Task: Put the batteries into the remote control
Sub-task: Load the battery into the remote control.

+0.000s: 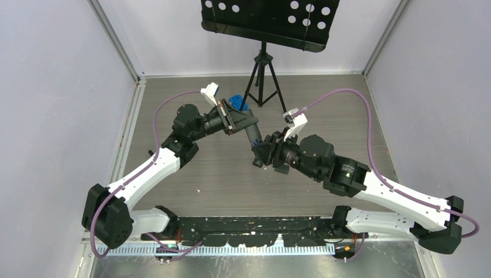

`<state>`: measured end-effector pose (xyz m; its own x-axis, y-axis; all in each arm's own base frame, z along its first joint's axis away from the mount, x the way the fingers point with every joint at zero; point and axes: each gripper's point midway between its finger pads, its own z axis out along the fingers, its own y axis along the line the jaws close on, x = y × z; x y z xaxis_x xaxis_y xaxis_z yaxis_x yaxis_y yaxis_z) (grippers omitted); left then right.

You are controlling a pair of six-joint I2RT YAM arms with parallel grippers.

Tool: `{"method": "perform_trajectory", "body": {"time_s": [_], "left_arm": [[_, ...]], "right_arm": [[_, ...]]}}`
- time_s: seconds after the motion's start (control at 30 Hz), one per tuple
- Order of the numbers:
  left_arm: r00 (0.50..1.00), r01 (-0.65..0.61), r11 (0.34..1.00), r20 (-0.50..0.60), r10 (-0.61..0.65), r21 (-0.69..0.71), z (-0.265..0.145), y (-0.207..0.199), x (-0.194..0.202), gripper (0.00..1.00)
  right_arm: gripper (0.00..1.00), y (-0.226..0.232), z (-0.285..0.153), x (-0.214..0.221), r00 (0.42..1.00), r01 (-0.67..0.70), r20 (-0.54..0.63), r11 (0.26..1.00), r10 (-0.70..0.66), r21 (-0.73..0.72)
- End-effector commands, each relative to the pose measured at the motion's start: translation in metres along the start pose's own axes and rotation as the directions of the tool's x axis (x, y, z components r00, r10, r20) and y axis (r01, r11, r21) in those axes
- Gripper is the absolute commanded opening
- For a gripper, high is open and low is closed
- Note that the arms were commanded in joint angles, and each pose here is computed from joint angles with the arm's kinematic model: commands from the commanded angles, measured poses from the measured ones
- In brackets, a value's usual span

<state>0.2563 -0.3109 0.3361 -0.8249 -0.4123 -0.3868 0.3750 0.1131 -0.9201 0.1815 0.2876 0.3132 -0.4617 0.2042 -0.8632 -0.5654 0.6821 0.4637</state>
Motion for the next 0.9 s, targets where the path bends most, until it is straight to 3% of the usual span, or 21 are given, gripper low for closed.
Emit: {"method": "perform_trajectory", "body": {"time_s": [0.0,0.33,0.87], "left_arm": [[0.998,-0.053,0.990,0.031,0.049,0.128,-0.008,-0.042,-0.009,0.00],[0.999,-0.050,0.991,0.022,0.048,0.123,-0.007,-0.039,-0.007,0.00],[0.999,-0.039,0.987,0.034,0.034,0.157,-0.008,-0.052,-0.012,0.00]], "right_arm": [[0.40,-0.001,-0.002,-0.018,0.998,0.015,0.058,1.000,-0.016,0.024],[0.39,-0.004,-0.002,-0.028,0.994,0.032,0.099,0.999,-0.036,0.044],[0.07,-0.010,0.004,-0.008,0.998,0.049,0.044,0.997,-0.052,0.055]]}}
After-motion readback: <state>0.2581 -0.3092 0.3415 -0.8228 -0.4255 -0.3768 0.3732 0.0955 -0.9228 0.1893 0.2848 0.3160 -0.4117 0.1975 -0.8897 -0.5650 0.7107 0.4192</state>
